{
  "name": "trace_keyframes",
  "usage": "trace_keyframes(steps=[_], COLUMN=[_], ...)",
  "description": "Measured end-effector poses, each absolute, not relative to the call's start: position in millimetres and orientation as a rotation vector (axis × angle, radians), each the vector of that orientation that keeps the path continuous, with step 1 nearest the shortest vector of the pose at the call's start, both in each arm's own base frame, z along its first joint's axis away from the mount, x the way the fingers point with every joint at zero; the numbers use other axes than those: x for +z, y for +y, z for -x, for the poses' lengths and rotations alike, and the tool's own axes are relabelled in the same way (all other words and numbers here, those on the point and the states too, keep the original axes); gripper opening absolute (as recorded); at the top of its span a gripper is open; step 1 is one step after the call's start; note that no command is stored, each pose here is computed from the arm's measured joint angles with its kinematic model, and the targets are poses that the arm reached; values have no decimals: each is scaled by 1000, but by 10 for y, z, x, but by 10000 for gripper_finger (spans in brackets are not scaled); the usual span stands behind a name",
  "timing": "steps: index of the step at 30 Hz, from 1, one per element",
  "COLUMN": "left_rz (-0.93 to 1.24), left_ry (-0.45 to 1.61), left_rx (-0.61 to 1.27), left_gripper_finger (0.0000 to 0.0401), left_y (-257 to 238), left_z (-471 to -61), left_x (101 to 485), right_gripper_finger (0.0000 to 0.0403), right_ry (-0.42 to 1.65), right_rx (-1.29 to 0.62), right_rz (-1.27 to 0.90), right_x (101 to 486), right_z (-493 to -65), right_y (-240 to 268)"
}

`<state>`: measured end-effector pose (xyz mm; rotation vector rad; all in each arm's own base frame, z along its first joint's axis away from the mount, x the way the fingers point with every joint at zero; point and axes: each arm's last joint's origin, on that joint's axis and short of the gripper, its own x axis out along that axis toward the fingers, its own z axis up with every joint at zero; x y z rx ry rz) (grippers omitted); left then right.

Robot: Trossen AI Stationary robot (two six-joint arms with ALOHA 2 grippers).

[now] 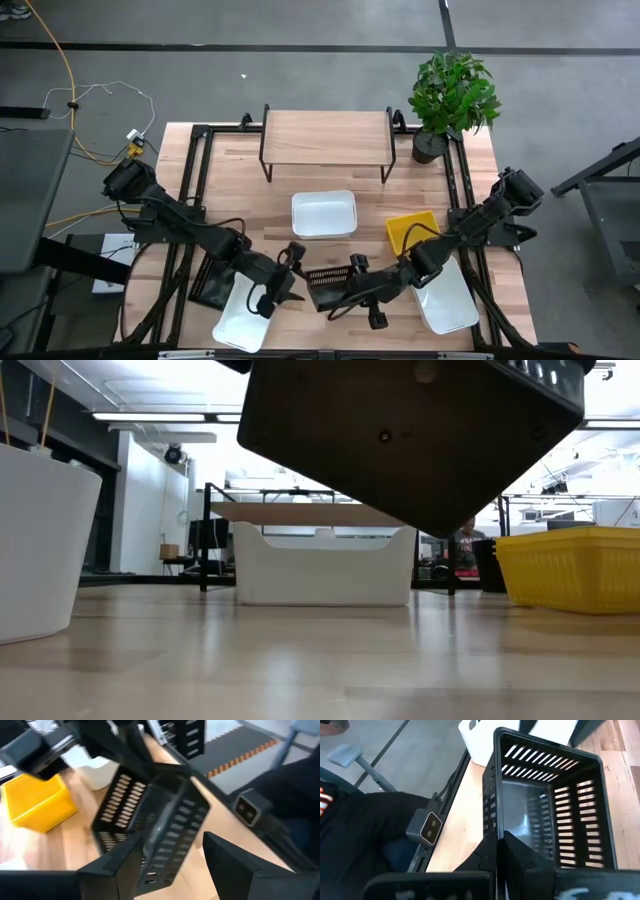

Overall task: Stack baskets on shelf by color
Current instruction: Stack the black bin on top of the stacked black bins

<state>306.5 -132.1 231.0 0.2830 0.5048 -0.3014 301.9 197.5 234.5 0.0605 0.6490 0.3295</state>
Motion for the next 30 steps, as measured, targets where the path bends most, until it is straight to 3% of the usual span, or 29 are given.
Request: trace_keyframes(steps=[18, 22, 27, 30], left_rz=[-230, -239, -243, -248], left_ry=[545, 531, 526, 530], left_rx=[-369, -419, -468, -480], left_gripper_finger=[188, 140, 32, 12], left_y=[-1138, -1148, -1160, -1163], left_z=[-3140, -3141, -3135, -3130], left_x=[2266, 2274, 2275, 2270], right_gripper_finger=[0, 0, 2, 12], right_ry=[588, 588, 586, 572], right_rx=[395, 395, 392, 389], right_rz=[-20, -19, -12, -3], right_x=[2392, 2392, 2392, 2400], right_z=[-3050, -3050, -3051, -3057], right_y=[1989, 1989, 1987, 1987])
